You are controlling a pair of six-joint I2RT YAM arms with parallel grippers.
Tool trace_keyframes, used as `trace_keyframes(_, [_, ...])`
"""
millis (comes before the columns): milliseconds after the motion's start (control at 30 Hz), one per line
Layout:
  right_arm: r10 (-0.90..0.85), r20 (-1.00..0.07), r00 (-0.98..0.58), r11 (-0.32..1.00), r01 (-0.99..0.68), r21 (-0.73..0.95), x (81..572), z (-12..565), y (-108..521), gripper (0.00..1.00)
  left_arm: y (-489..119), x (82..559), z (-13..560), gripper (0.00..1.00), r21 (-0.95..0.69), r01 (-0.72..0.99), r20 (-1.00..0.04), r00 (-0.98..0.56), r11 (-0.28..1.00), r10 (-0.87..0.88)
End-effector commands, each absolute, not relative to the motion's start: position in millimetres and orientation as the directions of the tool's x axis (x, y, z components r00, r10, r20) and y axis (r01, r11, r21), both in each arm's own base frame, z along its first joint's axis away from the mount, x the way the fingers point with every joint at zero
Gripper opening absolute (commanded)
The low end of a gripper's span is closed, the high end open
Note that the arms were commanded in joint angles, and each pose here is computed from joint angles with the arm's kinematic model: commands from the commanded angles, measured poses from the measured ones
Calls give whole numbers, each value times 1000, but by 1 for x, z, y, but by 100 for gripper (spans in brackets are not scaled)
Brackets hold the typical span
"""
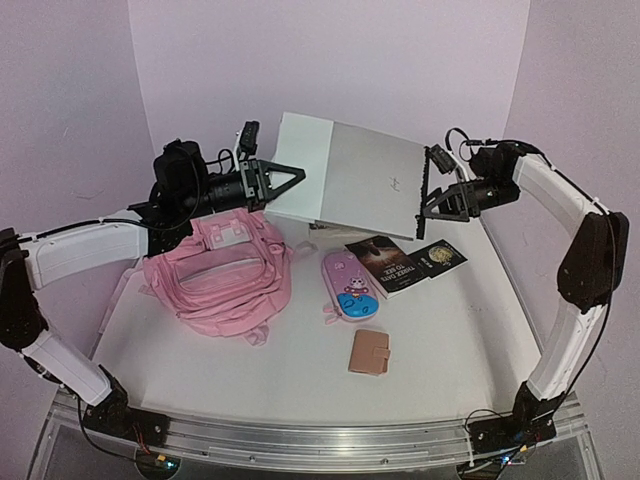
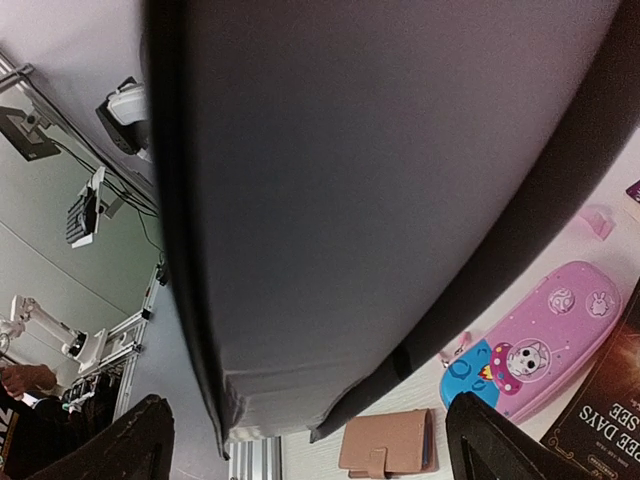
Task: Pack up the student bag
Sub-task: Pick up the book at the corner of the board.
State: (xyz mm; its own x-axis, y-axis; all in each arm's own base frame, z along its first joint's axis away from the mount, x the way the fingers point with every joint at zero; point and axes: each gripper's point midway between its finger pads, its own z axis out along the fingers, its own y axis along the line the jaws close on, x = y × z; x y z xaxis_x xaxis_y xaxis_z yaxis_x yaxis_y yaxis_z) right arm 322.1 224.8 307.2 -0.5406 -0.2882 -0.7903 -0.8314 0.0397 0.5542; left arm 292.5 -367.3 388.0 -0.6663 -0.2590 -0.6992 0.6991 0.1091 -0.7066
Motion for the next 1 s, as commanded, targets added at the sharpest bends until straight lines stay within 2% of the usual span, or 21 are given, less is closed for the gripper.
trace_keyframes(0, [-290, -595, -750, 8, -624, 782, 286, 323, 230, 88, -376, 273, 413, 7, -655, 755, -729, -643, -33, -236])
trace_keyframes(200, [-229, -596, -770, -52, -602, 797, 285, 341, 233, 70, -373, 274, 412, 7, -644, 764, -734, -630, -33, -255])
trace_keyframes(467, [-215, -569, -794, -61, -571, 819, 290, 342, 234, 59, -367, 276, 408, 7, -655, 755, -718, -634, -28, -286])
trace_keyframes(633, [-210, -571, -794, -59, -572, 818, 294, 345, 233, 76, -362, 275, 411, 6, -648, 761, -716, -624, -34, -312])
trace_keyframes(800, [-182, -517, -837, -21, -522, 853, 318, 342, 224, 78, -349, 279, 413, 5, -643, 765, -719, -592, 27, -364])
trace_keyframes(967, [-170, -365, -915, 37, -376, 926, 347, 314, 216, 79, -337, 294, 404, 5, -669, 725, -716, -570, 164, -404])
